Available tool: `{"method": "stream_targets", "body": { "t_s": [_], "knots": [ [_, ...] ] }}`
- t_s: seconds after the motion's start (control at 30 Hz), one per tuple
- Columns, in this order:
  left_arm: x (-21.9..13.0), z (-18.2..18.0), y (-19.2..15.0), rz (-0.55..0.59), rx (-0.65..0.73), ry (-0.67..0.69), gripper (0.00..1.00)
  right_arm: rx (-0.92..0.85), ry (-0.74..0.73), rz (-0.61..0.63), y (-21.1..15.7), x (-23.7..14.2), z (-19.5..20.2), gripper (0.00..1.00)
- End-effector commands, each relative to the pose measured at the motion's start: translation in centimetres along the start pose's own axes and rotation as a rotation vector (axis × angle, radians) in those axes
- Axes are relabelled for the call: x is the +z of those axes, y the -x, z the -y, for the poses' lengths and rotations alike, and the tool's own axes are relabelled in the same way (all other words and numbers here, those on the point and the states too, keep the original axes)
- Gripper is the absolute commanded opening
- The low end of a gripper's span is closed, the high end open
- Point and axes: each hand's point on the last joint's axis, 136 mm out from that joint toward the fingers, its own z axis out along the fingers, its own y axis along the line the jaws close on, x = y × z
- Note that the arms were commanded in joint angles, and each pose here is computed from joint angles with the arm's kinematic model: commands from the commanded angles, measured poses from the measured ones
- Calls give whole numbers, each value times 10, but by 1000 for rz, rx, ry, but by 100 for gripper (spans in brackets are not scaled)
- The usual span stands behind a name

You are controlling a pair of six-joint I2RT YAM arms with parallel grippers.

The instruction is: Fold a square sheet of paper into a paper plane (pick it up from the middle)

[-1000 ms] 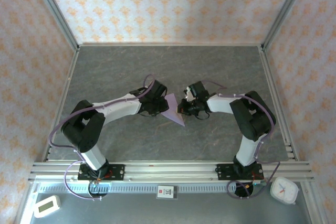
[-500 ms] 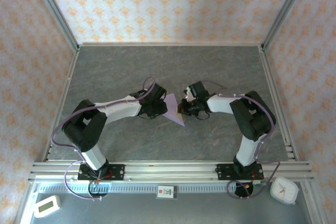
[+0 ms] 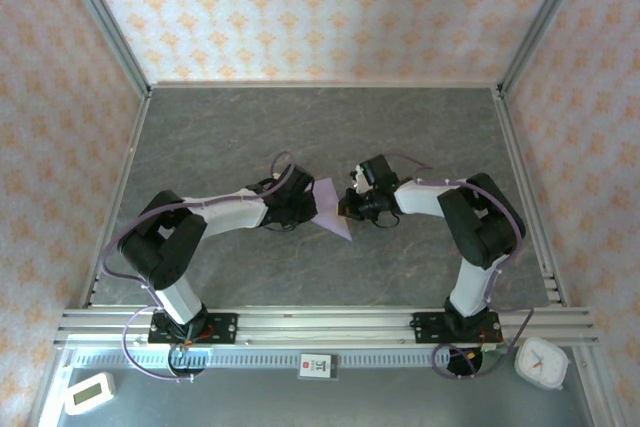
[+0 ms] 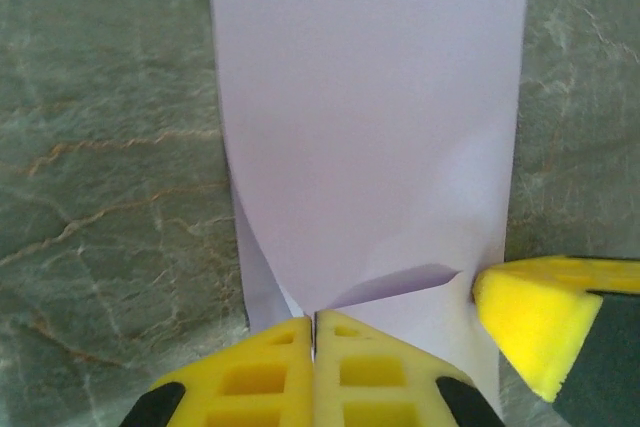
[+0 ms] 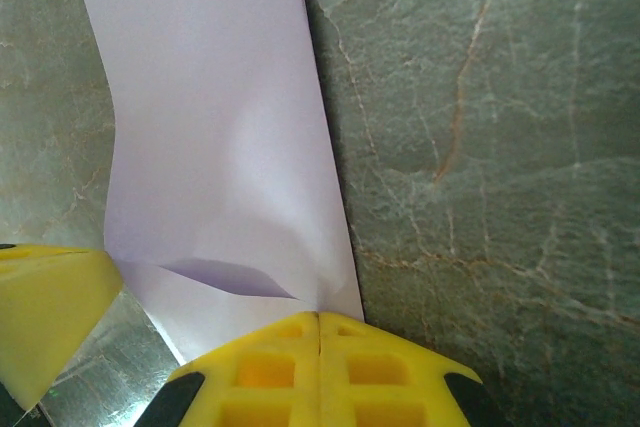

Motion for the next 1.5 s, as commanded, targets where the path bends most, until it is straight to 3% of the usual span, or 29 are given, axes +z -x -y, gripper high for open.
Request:
{"method": "stream_targets", "body": {
  "t_s": [0.0,0.2,0.5,0.67,1.03,1.17,1.37,1.47],
  "knots": [
    [-7,8,6,44,25,-33,0,94,-256,-152,-56,17,76,0],
    [-18,16,11,62,29,-59,0,71,-231,-136,-42,12,62,0],
    [-22,22,9,48,0,-77,0,-8,-143,-31,13,-17,2,0],
    [-24,20,8,40,-14,-64,0,-14,-112,26,22,-33,-15,1],
    [-29,29,9,21,-116,-80,0,-119,-159,100,-5,-47,-14,37],
    [-32,32,8,10,-161,-82,0,-184,-186,104,-11,-39,-20,42],
    [-39,32,15,39,-173,-67,0,-193,-240,140,-5,-34,-17,40],
    [-34,21,14,32,-161,-33,0,-173,-243,131,1,-28,-16,26]
  ]
}}
